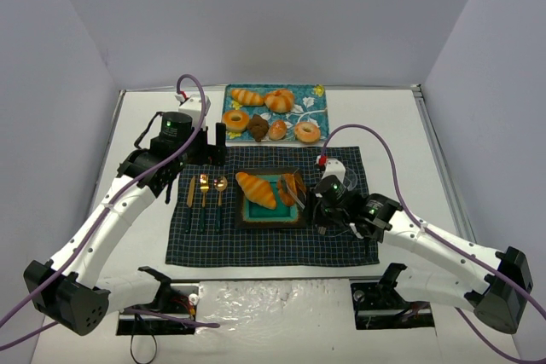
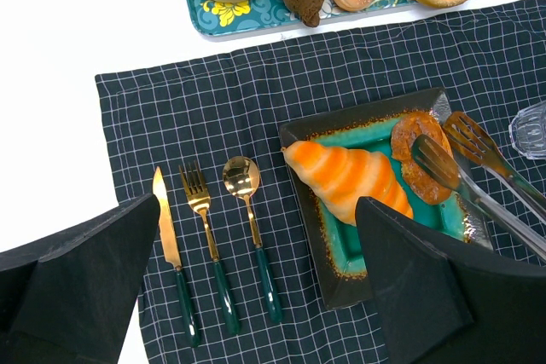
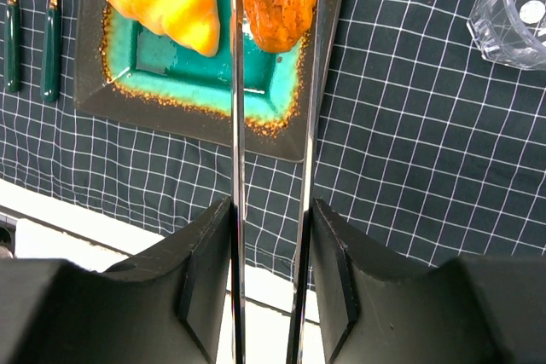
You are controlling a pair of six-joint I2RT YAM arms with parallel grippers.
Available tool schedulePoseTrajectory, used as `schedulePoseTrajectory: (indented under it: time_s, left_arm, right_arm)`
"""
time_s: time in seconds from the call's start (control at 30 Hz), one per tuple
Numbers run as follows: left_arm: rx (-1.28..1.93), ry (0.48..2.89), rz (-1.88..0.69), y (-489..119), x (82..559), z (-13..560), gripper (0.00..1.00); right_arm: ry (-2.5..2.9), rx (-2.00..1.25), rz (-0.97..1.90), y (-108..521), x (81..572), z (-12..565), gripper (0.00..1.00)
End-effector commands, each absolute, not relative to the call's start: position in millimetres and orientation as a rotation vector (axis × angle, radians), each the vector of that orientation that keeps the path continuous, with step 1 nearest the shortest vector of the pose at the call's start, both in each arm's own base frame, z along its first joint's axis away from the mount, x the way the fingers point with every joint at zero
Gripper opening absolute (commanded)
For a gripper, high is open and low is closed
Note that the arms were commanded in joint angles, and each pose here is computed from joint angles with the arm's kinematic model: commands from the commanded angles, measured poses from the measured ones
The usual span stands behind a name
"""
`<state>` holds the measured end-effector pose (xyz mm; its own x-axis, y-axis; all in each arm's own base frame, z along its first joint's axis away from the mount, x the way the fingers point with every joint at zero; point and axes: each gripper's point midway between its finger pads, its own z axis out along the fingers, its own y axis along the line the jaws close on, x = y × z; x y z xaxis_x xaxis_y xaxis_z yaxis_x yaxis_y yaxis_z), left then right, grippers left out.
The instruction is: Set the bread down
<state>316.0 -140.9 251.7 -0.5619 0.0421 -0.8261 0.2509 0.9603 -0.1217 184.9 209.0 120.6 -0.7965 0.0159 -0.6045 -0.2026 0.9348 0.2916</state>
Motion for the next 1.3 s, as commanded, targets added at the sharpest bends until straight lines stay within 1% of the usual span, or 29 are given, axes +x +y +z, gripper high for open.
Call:
schedulePoseTrajectory:
  time_s: [0.0,0.53,0.77,0.93,1.03,1.27]
  left_arm:
    - [0.207,2.082,-0.298,-146.1,325.1,271.0,0.97]
    - [0.207,2.085,-0.296,-146.0,324.8,270.1,0.97]
    - [0.204,2.084,-0.296,-145.6,325.2,270.3,0.97]
    - [0.209,2.084,-0.298,-146.6,324.6,270.1,0.97]
    - [0.211,2.084,-0.299,-147.3,324.7,269.9,0.97]
    - [0.21,2.084,-0.299,-147.1,324.9,269.9,0.97]
  right_arm:
    - [2.382,-0.1,0.475,219.2,198.1,143.2,0.36]
    - [2.323,-0.092,0.456,219.0,204.2,173.8,0.37]
    - [2.232,-0.066,0.35,208.6,225.0,208.5,0.39]
    - [2.171,-0.021,0.204,193.7,257.2,227.6,0.41]
    - [2.139,0.039,0.13,173.6,284.1,238.7,0.42]
    - [2.062,0.199,0.082,119.1,344.7,260.3,0.42]
